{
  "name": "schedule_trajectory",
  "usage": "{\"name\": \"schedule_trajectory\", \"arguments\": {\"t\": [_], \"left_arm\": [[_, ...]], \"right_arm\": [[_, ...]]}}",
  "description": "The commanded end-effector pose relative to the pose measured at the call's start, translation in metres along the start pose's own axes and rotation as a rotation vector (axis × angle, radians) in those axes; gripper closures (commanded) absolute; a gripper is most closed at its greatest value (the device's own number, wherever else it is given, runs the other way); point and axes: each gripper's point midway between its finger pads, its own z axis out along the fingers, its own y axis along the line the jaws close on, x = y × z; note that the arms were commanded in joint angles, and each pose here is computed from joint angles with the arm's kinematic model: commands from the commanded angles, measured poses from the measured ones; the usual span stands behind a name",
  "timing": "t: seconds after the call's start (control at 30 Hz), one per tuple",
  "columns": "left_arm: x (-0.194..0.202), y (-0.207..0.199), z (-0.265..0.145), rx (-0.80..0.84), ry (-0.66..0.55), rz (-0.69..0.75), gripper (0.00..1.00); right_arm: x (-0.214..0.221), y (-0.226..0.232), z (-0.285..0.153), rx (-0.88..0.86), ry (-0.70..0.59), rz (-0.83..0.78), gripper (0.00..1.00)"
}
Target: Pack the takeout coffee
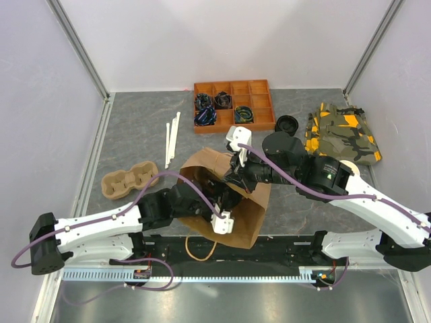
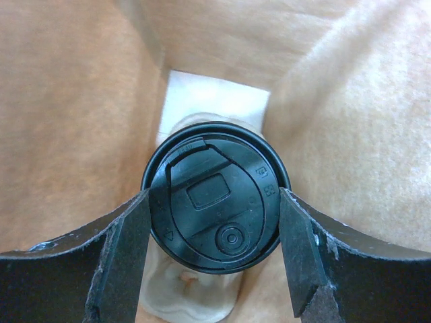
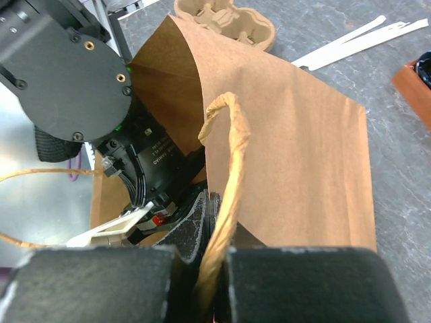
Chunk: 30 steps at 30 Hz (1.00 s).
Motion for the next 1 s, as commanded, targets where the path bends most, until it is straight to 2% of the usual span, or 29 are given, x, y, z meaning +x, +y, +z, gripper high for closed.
{"name": "schedule_trajectory", "arguments": {"t": [0.0, 0.23, 0.5, 0.97], "left_arm": [[-0.015, 0.005, 0.005, -0.007, -0.081, 0.122, 0.65], [-0.02, 0.005, -0.001, 0.011, -0.108, 0.275, 0.66], [-0.034, 0.015, -0.019, 0.055, -0.09, 0.339, 0.67], [-0.024, 0.001, 0.004, 0.131, -0.056, 0.239, 0.67]], "right_arm": [[-0.021, 0.013, -0.004, -0.078, -0.088, 0.008, 1.0], [-0.021, 0.012, -0.002, -0.085, -0.081, -0.013, 1.0], [-0.007, 0.003, 0.005, -0.043, -0.046, -0.034, 1.0], [-0.013, 0.009, 0.0, -0.079, -0.063, -0.043, 1.0]]}}
